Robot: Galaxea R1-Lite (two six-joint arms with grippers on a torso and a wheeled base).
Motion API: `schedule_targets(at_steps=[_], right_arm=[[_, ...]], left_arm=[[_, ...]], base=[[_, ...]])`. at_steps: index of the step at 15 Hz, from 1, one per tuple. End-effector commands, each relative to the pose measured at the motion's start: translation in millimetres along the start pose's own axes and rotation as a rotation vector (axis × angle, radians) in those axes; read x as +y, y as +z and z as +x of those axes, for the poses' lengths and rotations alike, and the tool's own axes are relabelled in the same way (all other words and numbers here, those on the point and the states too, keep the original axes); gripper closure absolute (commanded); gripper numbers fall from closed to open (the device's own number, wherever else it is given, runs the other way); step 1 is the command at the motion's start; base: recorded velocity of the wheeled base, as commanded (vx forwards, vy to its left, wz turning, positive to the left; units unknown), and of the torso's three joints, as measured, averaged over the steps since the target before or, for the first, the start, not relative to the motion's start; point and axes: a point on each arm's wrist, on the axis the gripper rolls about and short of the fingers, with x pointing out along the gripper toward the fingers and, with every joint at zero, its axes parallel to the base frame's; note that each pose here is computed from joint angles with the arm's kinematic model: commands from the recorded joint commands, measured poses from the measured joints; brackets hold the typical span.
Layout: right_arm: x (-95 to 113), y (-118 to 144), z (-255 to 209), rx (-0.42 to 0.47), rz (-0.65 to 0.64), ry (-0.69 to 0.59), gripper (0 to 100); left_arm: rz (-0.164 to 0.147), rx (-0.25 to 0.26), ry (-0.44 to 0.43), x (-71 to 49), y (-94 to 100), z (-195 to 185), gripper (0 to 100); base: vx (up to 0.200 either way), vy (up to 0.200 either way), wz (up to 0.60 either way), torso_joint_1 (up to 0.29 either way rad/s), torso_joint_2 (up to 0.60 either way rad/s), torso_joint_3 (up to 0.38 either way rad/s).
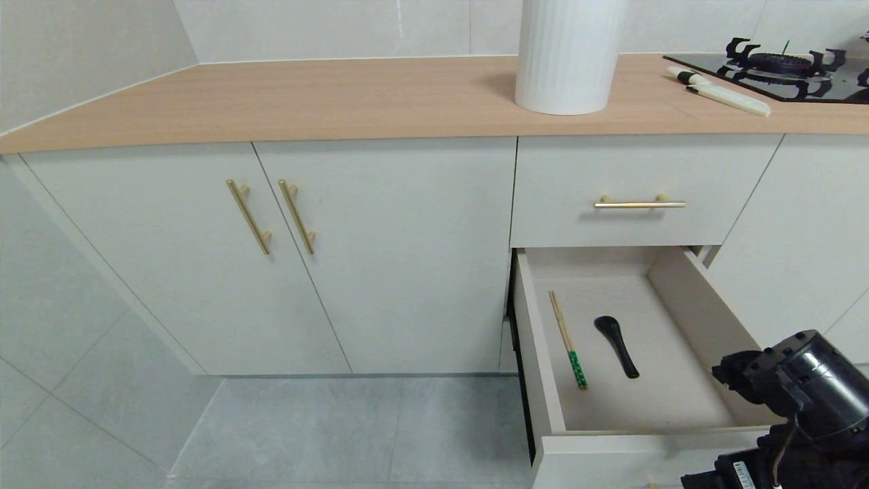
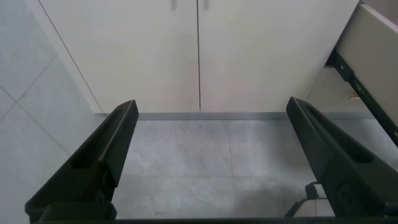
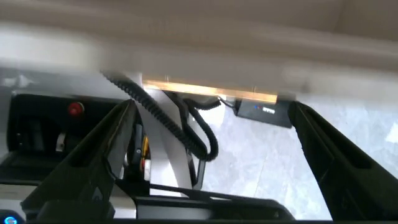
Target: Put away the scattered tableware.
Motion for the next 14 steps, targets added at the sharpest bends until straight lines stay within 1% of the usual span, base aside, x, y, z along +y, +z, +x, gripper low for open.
schedule_targets(at_steps=[1,2,5,7,9,12,13,14], right_arm=[[1.8,0.6,4.7,0.009,-0.001,-0.004,0],[2.6,1.3,6.2,0.006,0.002,-0.003,0],[6.2,4.0,16.4,-0.063,0.045,0.021,0],[7.4,5.8,22.4,-0.097,0.054,-0.005,0],[5.4,10.0,25.9,-0.112,0.075,-0.024,0],[1.3,22.0,28.8,-0.183,0.125,-0.021,0],[-0.4,31.5,30.5,-0.232,0.138,-0.018,0],[-1.3,37.1,35.4,-0.246,0.127,-0.026,0]], left_arm=[[0.0,0.0,0.001,0.0,0.0,0.1,0],[0.0,0.0,0.001,0.0,0.0,0.1,0],[0.0,0.0,0.001,0.0,0.0,0.1,0],[0.0,0.0,0.001,0.0,0.0,0.1,0],[0.0,0.0,0.001,0.0,0.0,0.1,0],[0.0,0.0,0.001,0.0,0.0,0.1,0],[0.002,0.0,0.001,0.0,0.0,0.1,0],[0.0,0.0,0.001,0.0,0.0,0.1,0]], base=[[0.0,0.0,0.0,0.0,0.0,0.0],[0.0,0.0,0.0,0.0,0.0,0.0],[0.0,0.0,0.0,0.0,0.0,0.0],[0.0,0.0,0.0,0.0,0.0,0.0],[0.0,0.0,0.0,0.0,0.0,0.0],[0.0,0.0,0.0,0.0,0.0,0.0],[0.0,0.0,0.0,0.0,0.0,0.0],[0.0,0.0,0.0,0.0,0.0,0.0]])
